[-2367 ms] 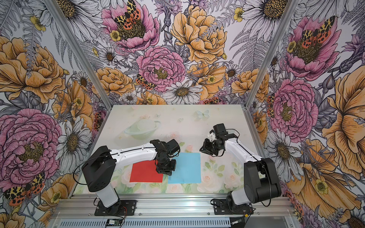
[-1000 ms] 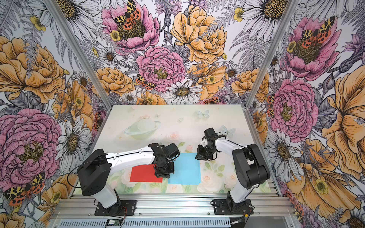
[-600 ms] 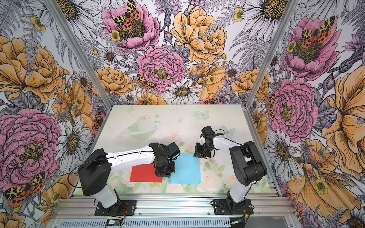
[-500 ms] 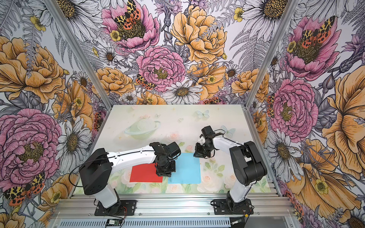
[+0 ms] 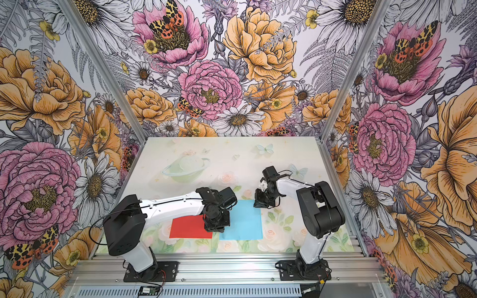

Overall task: Sort the scattered colored papers by color
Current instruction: Place the colored paper, then reset both arms

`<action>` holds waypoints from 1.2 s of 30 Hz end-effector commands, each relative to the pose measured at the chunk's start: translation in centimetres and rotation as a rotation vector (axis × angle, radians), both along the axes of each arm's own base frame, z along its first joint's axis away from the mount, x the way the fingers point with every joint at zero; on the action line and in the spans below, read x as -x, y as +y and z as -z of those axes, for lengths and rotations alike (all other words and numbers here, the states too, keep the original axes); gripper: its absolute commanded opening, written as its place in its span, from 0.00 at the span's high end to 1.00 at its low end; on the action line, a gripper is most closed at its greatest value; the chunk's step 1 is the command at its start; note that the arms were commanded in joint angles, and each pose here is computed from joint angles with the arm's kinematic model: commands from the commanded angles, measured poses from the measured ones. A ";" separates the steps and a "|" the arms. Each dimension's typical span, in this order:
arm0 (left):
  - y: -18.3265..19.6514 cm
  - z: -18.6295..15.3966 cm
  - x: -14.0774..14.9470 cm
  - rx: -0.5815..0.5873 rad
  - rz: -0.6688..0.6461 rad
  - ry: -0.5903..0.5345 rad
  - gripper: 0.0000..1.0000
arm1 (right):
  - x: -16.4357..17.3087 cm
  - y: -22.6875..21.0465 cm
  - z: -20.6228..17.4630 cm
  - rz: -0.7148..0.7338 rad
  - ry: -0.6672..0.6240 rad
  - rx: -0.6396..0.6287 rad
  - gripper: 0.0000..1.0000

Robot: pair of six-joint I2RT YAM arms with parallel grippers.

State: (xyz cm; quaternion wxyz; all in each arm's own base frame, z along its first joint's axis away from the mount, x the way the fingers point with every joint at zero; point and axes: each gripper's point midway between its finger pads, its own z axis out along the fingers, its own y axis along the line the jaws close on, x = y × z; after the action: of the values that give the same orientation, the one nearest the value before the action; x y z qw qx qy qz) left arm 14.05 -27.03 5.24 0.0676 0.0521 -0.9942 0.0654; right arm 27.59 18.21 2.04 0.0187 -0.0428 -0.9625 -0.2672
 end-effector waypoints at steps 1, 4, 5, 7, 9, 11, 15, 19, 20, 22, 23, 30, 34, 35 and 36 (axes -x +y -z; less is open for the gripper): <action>0.2 -0.3 -0.3 -0.002 -0.013 -0.038 1.00 | -0.2 -0.2 0.9 -0.014 -0.008 0.030 0.90; 0.1 -0.3 -0.3 -0.002 -0.013 -0.036 1.00 | -0.1 -0.3 1.1 -0.016 -0.004 0.034 0.90; 0.1 -0.3 -0.3 -0.001 -0.013 -0.036 1.00 | -0.1 -0.3 1.2 -0.017 -0.002 0.034 0.90; 0.1 -0.4 -0.2 0.001 -0.015 -0.033 0.83 | -0.1 -0.4 1.3 -0.015 0.002 0.038 0.90; 0.0 -1.1 -0.1 0.018 -0.013 -0.026 0.24 | 0.0 -0.3 1.4 -0.016 0.005 0.038 0.90; 0.9 -3.6 -0.7 -0.006 0.001 -0.079 0.01 | 0.0 -0.3 1.4 -0.013 0.007 0.037 0.90; 4.9 -9.6 -3.9 -0.096 0.026 -0.271 0.01 | -0.6 -0.2 0.8 -0.002 -0.006 0.034 0.90; 11.3 -14.8 -9.5 -0.247 0.040 -0.598 0.01 | -1.2 -0.1 -0.7 0.015 -0.029 0.032 0.85; 13.5 -16.4 -11.1 -0.278 0.019 -0.671 0.01 | -1.4 -0.2 -1.6 0.023 -0.041 0.035 0.79; 16.9 -19.2 -14.3 -0.266 -0.034 -0.815 0.01 | -2.2 -0.4 -4.9 0.035 -0.109 0.044 0.02; 18.7 -20.2 -15.6 -0.243 -0.073 -0.867 0.01 | -2.7 -0.7 -6.7 0.037 -0.150 0.053 0.01; 31.6 -19.9 -20.6 -0.395 -0.346 -1.230 0.01 | -6.4 -5.8 -19.4 0.146 -0.442 0.119 0.01; 28.7 -13.3 -23.4 -0.263 -0.084 -1.256 0.01 | -8.2 -10.9 -21.6 0.192 -0.574 0.250 0.01; 28.0 -12.0 -23.8 -0.231 -0.031 -1.246 0.01 | -8.5 -11.9 -21.7 0.166 -0.624 0.323 0.01; 27.4 -10.9 -24.4 -0.198 0.002 -1.238 0.01 | -8.9 -13.0 -21.5 0.126 -0.683 0.400 0.01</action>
State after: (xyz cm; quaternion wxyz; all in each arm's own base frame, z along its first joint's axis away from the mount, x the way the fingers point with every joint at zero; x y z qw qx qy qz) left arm 34.40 3.67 13.74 -0.4358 0.1260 -0.8885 -0.0693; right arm 36.78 7.91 25.97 -0.3265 -0.0652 -0.9253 -0.1815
